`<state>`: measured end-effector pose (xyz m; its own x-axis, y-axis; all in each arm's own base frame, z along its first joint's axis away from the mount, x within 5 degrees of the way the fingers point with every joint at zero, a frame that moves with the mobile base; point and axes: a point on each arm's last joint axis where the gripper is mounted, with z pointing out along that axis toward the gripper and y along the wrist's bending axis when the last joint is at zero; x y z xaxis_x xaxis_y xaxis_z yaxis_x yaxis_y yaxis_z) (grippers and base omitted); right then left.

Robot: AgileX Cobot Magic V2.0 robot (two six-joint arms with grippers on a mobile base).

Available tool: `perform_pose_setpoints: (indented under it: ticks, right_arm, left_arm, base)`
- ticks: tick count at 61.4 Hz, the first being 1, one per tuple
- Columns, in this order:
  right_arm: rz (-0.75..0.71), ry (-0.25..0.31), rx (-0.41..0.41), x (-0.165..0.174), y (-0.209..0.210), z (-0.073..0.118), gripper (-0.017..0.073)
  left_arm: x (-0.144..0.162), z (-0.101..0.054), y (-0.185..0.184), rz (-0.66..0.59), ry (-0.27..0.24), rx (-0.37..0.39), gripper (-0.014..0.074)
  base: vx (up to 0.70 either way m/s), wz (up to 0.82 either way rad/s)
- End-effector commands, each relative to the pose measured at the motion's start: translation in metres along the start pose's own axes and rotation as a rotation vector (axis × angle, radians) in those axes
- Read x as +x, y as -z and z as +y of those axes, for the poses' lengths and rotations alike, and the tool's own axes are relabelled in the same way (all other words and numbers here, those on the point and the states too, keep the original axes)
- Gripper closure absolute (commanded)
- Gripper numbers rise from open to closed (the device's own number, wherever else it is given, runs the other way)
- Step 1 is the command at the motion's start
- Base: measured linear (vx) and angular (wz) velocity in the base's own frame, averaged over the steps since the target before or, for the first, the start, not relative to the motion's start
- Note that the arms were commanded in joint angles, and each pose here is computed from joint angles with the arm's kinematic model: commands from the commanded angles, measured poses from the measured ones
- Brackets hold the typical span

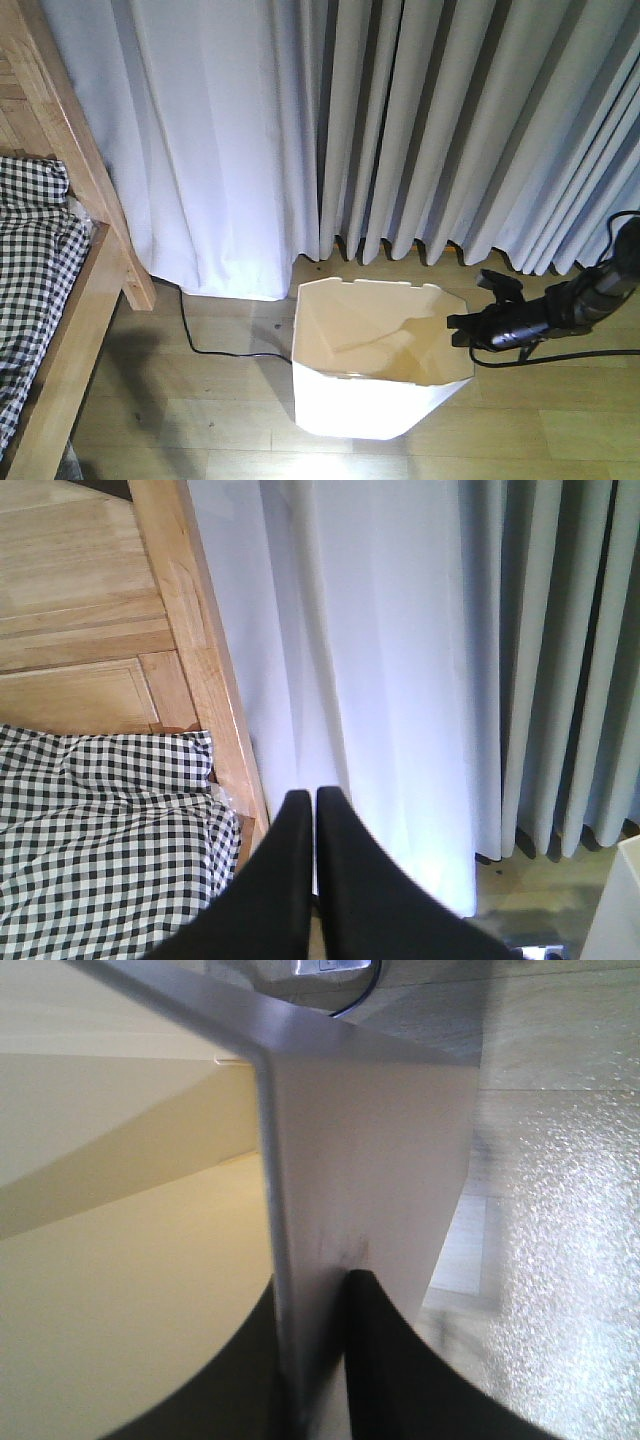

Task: Move trash bin to bedside with robot
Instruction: 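Lower the held bin onto the floor beside the bed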

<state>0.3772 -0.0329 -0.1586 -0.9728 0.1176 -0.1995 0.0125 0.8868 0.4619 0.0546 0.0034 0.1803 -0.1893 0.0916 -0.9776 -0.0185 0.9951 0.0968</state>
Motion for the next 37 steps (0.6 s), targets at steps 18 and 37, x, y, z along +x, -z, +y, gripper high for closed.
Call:
perform_pose_setpoints:
  ticks: [18,37]
  right_arm:
    - [-0.028,0.023,-0.196,-0.044,-0.016,0.036,0.0549]
    - [-0.038,0.033,-0.152,-0.05,-0.027,0.037,0.0466]
  left_arm:
    - [0.002,-0.002,-0.002,-0.054,0.01,0.013,0.0599]
    - [0.002,-0.002,-0.002,-0.054,0.01,0.013,0.0599]
  base:
    - [0.0,0.0]
    - [0.0,0.0]
